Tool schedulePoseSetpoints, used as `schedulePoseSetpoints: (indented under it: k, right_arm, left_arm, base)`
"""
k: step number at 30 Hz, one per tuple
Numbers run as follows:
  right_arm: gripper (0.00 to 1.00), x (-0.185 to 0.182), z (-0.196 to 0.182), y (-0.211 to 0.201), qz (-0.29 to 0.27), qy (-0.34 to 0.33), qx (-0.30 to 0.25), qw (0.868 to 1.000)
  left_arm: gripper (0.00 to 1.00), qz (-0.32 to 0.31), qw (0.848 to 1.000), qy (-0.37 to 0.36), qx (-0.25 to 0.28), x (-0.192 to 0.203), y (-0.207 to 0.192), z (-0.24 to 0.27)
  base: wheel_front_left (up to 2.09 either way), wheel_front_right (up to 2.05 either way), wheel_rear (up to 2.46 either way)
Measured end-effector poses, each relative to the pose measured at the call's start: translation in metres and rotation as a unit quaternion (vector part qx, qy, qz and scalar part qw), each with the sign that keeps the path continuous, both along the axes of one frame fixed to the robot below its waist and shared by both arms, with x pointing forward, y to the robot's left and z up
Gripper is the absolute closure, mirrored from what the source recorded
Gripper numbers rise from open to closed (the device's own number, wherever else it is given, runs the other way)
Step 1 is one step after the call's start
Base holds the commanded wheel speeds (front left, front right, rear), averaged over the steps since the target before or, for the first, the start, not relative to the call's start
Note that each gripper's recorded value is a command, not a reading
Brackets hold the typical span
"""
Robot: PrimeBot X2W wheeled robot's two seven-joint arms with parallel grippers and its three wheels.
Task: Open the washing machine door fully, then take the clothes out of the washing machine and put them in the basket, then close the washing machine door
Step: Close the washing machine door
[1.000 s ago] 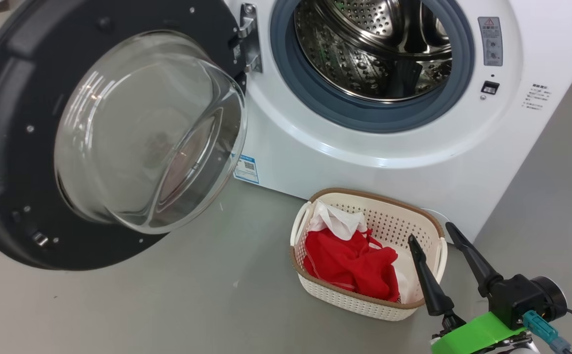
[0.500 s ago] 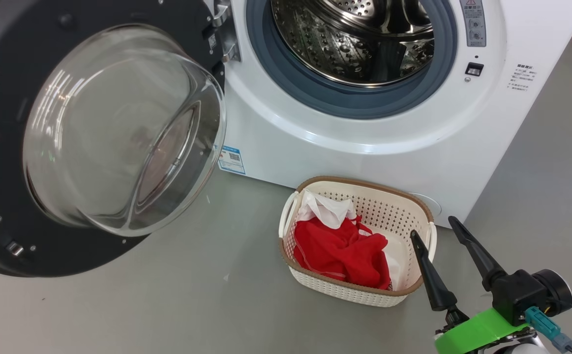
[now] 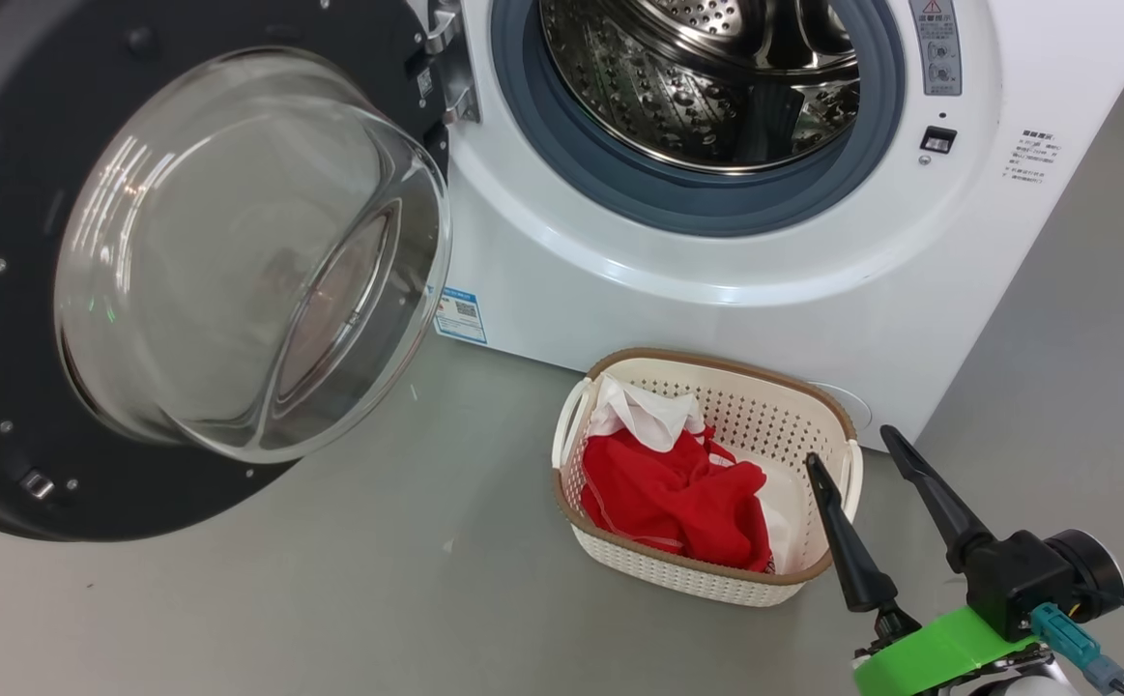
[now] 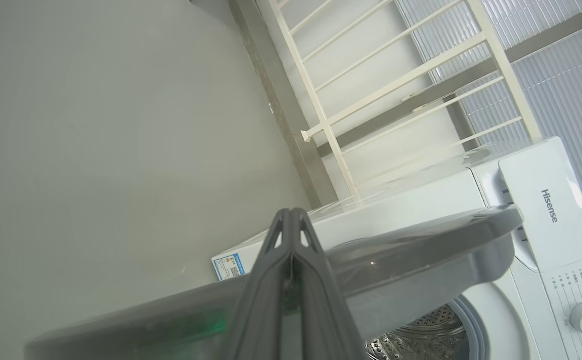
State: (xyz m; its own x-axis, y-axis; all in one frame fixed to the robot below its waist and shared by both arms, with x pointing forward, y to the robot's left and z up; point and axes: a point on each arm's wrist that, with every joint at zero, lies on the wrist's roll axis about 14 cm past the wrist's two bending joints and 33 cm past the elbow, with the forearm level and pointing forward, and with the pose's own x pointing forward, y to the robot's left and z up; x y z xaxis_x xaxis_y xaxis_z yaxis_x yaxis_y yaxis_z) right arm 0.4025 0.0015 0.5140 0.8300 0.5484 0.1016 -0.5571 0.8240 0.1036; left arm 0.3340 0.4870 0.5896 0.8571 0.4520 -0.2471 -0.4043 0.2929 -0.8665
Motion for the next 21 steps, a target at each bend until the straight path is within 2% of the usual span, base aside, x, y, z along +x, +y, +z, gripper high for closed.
schedulePoseSetpoints:
  k: [10,21]
  right_arm:
    - [0.00,-0.001,-0.005,0.000,0.001,0.006,-0.001,1.000]
    - [0.00,-0.001,-0.007,0.006,0.008,0.007,0.001,1.000]
  left_arm:
    - [1.00,-0.055,0.997,-0.028,-0.045,0.006,-0.015,-0.002]
    - [1.00,-0.098,0.991,-0.065,-0.066,0.006,-0.032,0.003]
  base:
    - [0.00,0.00,0.00]
    - [0.00,0.00,0.00]
